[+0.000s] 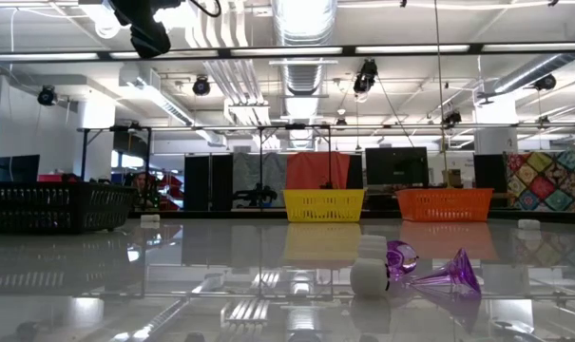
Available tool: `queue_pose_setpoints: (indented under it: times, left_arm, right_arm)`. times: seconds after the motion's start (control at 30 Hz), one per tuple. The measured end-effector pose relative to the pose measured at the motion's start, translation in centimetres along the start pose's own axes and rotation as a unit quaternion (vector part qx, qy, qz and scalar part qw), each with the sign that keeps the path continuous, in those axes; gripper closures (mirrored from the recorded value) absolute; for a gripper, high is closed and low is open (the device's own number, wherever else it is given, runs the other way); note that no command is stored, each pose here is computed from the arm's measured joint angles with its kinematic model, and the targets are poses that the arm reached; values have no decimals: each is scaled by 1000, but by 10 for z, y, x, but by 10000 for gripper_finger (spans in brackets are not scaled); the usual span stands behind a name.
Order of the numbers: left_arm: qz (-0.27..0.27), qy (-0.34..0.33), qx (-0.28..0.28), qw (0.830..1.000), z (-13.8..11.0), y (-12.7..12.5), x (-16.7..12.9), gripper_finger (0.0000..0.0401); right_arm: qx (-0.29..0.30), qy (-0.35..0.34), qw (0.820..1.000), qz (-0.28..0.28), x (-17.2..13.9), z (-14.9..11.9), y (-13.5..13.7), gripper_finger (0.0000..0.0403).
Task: Sort Halloween decoration
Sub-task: Put the purple witch hat toy into the black bin
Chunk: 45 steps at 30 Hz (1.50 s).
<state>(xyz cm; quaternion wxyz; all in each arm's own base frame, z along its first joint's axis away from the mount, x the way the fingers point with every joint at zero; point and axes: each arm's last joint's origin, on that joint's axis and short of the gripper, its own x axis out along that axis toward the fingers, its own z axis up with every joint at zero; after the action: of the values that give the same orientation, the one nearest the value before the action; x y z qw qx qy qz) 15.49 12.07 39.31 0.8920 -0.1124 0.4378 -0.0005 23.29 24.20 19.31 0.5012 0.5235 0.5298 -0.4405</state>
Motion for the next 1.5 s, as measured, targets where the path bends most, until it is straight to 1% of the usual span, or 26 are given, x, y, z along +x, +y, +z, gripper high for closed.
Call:
queue_pose_setpoints:
  times: [0.17, 0.33, 0.53, 0.63, 0.73, 0.83, 1.0, 1.1, 1.2, 1.33, 1.5]
  left_arm:
    - [0, 0, 0, 1000, 0, 0, 0, 314]
    - [0, 0, -4, 1000, 0, 0, 0, 314]
    - [0, 0, -4, 1000, 0, 0, 0, 314]
    - [0, 0, -6, 1000, 0, 0, 0, 314]
    - [0, 0, -8, 1000, 0, 0, 0, 314]
    - [0, 0, -10, 1000, 0, 0, 0, 314]
    - [0, 0, -19, 1000, 0, 0, 0, 314]
    - [-5, -3, -19, 1000, 0, -1, 0, 314]
    - [-21, -10, -19, 1000, 0, -2, -1, 314]
    - [-28, -13, -19, 999, 1, -2, 0, 314]
    - [-28, -13, -19, 999, 1, -2, -1, 314]
  right_arm:
    - [1, 19, 999, -49, 6, -4, 1, 248]
    - [-15, 23, 998, -56, 7, -6, -1, 248]
    - [-87, 7, 994, -73, 8, -3, -6, 248]
    - [-125, -11, 990, -64, 9, -1, -6, 250]
    - [-176, -16, 983, -59, 9, -1, -6, 254]
    - [-233, -12, 971, -59, 9, -1, -6, 258]
    - [-296, -6, 953, -61, 9, -1, -6, 262]
    - [-322, -4, 945, -64, 11, -2, -6, 260]
    - [-343, 1, 937, -71, 17, -4, -6, 260]
    - [-353, 18, 930, -99, 29, -5, -6, 258]
    - [-353, 14, 928, -122, 42, -5, -6, 257]
